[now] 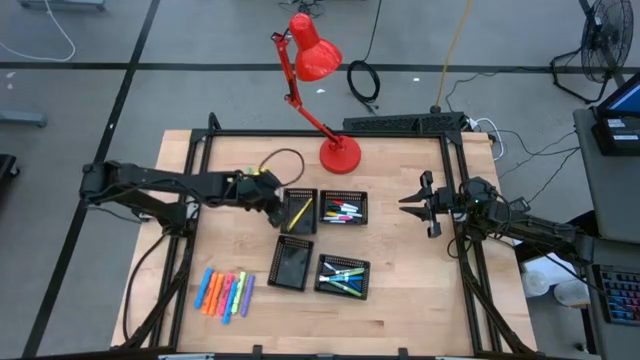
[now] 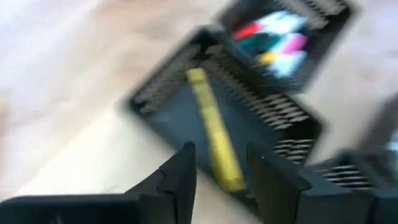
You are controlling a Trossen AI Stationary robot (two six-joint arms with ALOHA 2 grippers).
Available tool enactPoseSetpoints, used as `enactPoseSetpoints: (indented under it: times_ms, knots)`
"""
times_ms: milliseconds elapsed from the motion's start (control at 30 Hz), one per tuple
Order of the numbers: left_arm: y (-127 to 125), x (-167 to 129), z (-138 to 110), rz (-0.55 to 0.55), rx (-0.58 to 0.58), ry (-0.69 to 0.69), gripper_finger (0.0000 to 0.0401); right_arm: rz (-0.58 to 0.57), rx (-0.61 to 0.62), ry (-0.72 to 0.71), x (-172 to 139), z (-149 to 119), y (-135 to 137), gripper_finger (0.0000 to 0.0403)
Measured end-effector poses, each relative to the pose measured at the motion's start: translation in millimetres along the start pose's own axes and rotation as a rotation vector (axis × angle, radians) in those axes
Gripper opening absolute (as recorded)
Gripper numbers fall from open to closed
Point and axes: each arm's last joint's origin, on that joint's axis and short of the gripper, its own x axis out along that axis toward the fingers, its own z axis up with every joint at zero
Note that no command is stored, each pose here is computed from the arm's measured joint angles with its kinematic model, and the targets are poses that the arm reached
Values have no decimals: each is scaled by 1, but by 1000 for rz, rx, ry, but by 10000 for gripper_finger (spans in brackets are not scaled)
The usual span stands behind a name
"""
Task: Pick & Place Markers
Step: Put the green pen into the top left black bin
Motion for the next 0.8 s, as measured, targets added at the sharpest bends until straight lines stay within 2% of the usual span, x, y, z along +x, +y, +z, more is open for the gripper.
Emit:
enactPoseSetpoints:
  times_ms: [167, 267, 367, 600, 800]
  knots:
    - [24, -18, -4, 260, -37, -11, 145, 0, 0, 0, 0, 0, 0, 77]
    - [37, -22, -5, 364, -109, -2, 145, 0, 0, 0, 0, 0, 0, 77]
    - [51, -23, -7, 417, -216, 57, 145, 0, 0, 0, 0, 0, 0, 77]
    - [77, -22, -12, 561, -355, 198, 150, 0, 0, 0, 0, 0, 0, 77]
    - [94, -18, -5, 569, -354, 210, 206, 0, 0, 0, 0, 0, 0, 77]
